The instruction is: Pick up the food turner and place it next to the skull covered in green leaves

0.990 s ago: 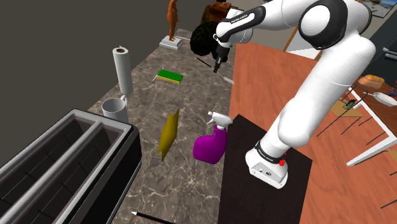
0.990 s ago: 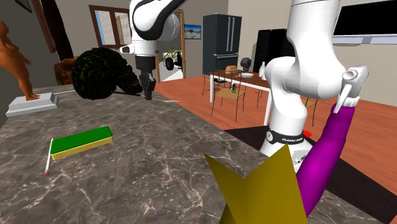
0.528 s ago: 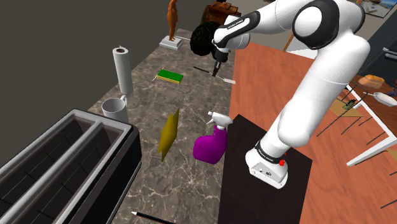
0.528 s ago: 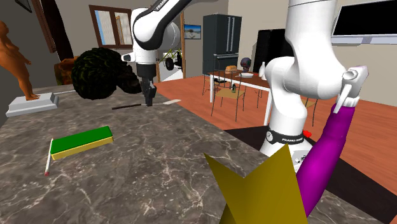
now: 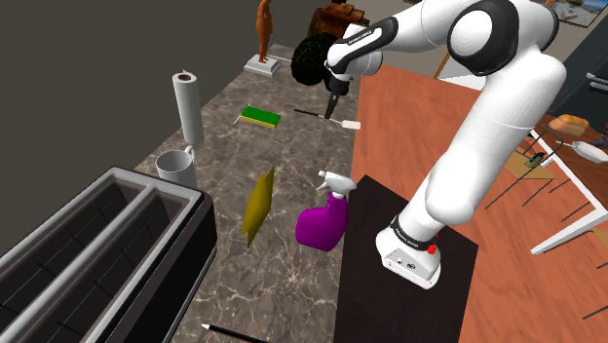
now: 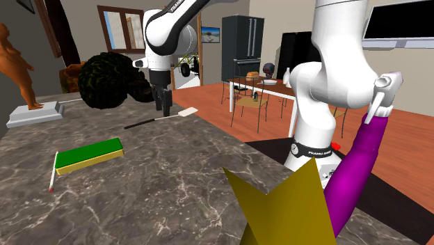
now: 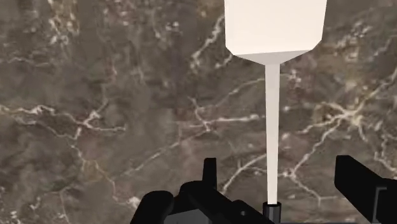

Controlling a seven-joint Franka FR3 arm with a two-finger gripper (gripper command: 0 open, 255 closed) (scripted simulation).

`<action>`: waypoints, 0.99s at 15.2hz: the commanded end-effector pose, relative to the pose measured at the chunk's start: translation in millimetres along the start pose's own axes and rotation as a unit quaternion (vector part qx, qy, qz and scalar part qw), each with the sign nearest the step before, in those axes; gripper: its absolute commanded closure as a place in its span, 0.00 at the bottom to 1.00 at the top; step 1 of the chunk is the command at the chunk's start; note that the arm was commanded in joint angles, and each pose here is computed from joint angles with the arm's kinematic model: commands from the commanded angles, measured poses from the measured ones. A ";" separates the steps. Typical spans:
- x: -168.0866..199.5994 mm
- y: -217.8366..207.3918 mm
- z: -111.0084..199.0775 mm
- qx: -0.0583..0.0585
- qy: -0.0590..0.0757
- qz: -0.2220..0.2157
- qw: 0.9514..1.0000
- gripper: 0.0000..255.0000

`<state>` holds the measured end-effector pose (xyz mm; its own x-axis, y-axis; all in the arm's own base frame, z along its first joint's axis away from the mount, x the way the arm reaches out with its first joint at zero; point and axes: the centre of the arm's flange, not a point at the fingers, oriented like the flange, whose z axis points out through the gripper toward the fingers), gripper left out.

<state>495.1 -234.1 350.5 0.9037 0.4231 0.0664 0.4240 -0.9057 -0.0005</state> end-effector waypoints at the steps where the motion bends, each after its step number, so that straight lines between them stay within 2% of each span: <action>1: 0.0 0.0 0.0 0.000 0.000 0.000 1.000 0.00; 3: 0.0 0.0 0.0 0.000 0.000 0.000 1.000 0.00; 7: 0.0 0.0 -50.0 0.000 0.000 0.000 1.000 0.00; 15: 0.0 0.0 -50.0 0.000 0.000 0.000 1.000 0.00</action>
<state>492.1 -235.5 400.4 0.9037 0.4231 0.0664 0.4240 -0.9057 -0.0005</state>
